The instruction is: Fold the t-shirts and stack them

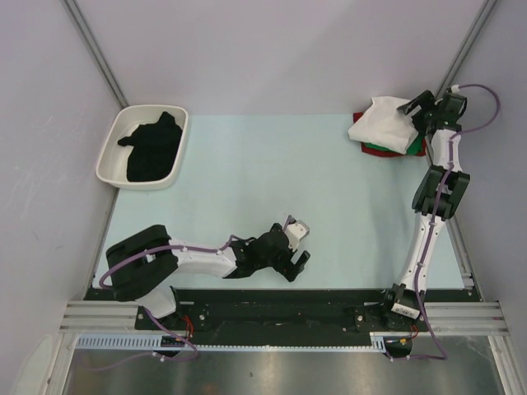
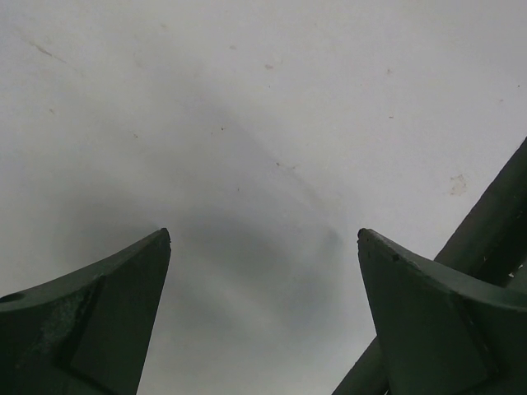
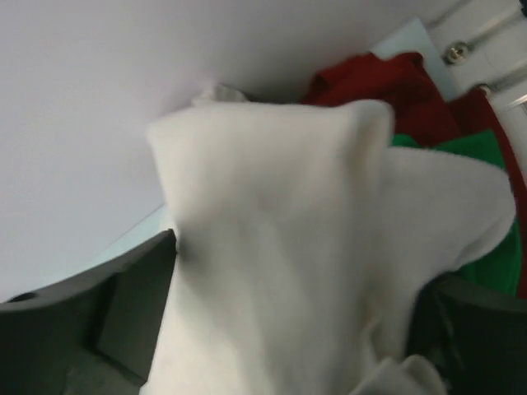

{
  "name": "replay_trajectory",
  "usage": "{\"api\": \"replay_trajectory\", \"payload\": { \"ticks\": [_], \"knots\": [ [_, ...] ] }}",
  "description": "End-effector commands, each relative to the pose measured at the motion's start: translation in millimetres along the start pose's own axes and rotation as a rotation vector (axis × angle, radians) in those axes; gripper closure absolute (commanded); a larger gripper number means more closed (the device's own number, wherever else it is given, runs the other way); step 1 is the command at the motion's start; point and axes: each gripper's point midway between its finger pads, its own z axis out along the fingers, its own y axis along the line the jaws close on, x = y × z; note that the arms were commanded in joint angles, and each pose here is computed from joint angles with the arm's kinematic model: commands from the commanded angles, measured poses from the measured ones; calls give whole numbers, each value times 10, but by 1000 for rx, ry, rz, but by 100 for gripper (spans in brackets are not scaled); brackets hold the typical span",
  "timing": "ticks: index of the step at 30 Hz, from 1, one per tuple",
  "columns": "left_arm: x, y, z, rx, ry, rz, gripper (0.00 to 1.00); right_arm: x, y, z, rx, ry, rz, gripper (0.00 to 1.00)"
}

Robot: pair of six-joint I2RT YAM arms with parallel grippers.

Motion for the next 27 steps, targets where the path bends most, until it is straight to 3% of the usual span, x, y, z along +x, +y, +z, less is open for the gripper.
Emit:
{"api": "replay_trajectory", "payload": {
  "ticks": [1, 9, 14, 17, 24, 27],
  "knots": [
    [-153, -86, 27, 20, -26, -1, 0, -165, -100, 30, 89, -72, -55, 0],
    [-88, -104, 25, 29, -20, -29, 0, -622, 628, -306, 112, -210, -192, 0],
    [-209, -154, -122, 49, -72, -49, 0, -1035, 1292, -921, 128, -326, -308, 0],
    [-313, -173, -247, 61, -106, -68, 0, -1050, 1517, -1235, 176, -344, -349, 0],
    [-719, -217, -518, 67, -176, -54, 0, -936, 1423, -1748, 420, -391, -375, 0],
    [-798, -188, -641, 53, -201, -70, 0, -773, 1366, -1857, 386, -338, -309, 0]
  ]
}}
